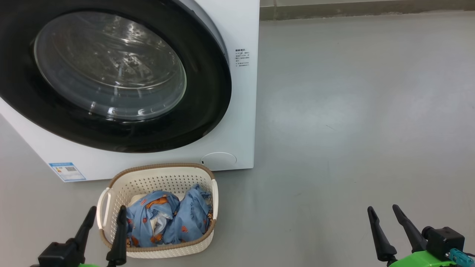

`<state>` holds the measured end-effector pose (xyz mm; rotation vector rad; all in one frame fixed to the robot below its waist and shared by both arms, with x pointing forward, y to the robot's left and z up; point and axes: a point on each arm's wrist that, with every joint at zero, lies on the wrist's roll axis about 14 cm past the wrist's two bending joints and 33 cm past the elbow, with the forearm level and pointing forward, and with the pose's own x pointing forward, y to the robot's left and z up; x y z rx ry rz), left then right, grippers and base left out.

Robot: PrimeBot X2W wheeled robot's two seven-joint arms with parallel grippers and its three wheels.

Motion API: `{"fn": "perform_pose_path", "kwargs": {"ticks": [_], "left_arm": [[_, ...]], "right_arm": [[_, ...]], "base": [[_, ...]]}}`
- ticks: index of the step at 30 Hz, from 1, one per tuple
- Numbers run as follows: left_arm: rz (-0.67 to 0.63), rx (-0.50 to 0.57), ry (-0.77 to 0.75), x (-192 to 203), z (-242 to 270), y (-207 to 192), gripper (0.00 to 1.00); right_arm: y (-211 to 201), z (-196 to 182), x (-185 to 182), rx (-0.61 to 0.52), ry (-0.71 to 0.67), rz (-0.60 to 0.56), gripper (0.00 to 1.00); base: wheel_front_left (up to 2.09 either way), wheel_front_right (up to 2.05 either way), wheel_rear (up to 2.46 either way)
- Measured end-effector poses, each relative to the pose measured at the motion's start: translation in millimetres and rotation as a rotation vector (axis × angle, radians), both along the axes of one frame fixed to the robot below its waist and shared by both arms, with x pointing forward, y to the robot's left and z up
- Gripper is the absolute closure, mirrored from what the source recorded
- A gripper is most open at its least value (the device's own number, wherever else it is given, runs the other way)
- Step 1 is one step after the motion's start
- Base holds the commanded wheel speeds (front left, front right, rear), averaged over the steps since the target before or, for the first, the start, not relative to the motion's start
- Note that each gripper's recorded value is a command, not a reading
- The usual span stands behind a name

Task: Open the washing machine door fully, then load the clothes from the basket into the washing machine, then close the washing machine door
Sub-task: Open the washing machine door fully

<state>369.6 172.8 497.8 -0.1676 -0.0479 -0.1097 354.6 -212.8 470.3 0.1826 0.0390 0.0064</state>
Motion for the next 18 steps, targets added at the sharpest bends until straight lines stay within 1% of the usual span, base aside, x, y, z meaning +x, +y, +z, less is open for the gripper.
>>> {"fn": "perform_pose_path", "kwargs": {"ticks": [7, 9, 10, 12, 18], "left_arm": [[0.001, -0.015, 0.007, -1, -2, 0, 0.0], [0.003, -0.018, 0.012, -2, -4, 0, 0.0], [0.003, -0.02, 0.015, -2, -4, -1, 0.0], [0.005, -0.027, 0.025, -4, -8, -1, 0.0], [0.008, -0.044, 0.04, -5, -13, -3, 0.0]], "right_arm": [[-6, 3, 1, -0.016, -0.011, -0.025, 0.0], [-2, 5, 2, 0.008, -0.019, -0.028, 0.75], [0, 6, 2, 0.028, -0.023, -0.03, 1.0], [3, 8, 4, 0.069, -0.034, -0.035, 1.0], [15, 40, 31, 0.285, -0.135, -0.035, 1.0]], "base": [[0.0, 0.0, 0.0], [0.0, 0.0, 0.0], [0.0, 0.0, 0.0], [0.0, 0.0, 0.0], [0.0, 0.0, 0.0]]}}
